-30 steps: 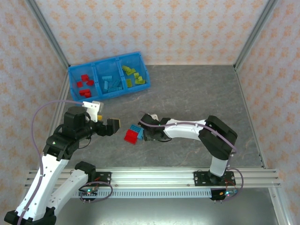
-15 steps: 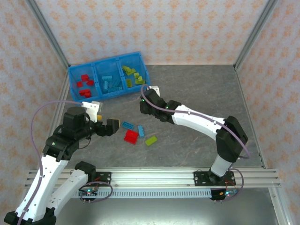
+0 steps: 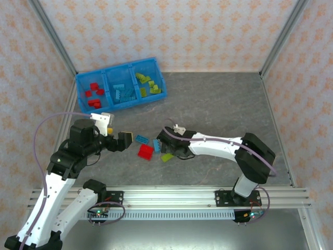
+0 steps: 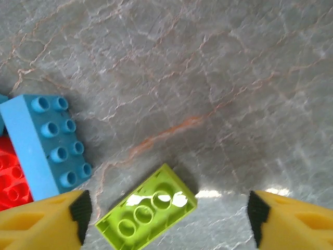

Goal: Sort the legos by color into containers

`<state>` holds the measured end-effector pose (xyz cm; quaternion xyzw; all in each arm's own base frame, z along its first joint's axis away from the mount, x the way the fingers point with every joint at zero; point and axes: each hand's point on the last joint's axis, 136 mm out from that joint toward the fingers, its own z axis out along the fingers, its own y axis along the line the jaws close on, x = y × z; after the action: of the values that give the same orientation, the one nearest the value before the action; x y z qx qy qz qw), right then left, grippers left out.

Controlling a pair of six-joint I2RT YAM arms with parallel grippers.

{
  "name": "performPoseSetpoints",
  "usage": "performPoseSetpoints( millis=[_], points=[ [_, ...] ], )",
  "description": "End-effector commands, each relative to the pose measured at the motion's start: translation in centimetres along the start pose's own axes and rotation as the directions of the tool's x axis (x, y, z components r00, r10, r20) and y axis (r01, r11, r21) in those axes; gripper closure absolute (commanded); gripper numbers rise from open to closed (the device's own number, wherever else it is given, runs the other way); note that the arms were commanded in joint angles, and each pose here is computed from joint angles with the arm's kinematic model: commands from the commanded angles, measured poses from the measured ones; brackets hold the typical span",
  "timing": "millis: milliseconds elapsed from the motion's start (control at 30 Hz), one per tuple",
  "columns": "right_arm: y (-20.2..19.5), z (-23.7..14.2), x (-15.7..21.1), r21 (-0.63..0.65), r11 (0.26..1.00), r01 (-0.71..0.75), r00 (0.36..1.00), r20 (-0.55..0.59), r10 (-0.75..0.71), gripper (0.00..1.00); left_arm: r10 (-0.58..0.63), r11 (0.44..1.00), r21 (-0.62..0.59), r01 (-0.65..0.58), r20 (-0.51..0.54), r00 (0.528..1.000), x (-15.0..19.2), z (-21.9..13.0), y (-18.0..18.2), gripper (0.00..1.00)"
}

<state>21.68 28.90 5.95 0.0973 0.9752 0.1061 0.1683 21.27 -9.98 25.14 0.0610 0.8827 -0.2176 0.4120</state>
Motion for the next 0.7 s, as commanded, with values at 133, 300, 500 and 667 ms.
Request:
performPoseSetpoints(
  millis=[133,300,500,667],
  points=[
    [0.1,1.0,2.2,0.152,0.962,-0.228,0.966,-0.091,0.244,0.07,0.02,1.0,0.008,-0.02,-0.017,1.0,0.2,0.0,-0.2,0.0],
    [0.0,3.0,4.6,0.244,0.937,-0.25,0.937,-0.184,0.298,0.12,0.022,1.0,-0.001,-0.022,-0.012,1.0,0.1,-0.1,0.0,0.0],
    [-1.4,4.1,5.6,0.276,0.911,-0.306,0.915,-0.18,0.362,0.22,0.021,1.0,0.001,-0.021,-0.016,1.0,0.2,-0.1,0.0,0.0],
    [0.2,3.0,4.1,0.206,0.943,-0.26,0.941,-0.162,0.295,0.2,0.021,1.0,0.001,-0.021,-0.016,1.0,0.2,0.0,0.0,0.0]
  ],
)
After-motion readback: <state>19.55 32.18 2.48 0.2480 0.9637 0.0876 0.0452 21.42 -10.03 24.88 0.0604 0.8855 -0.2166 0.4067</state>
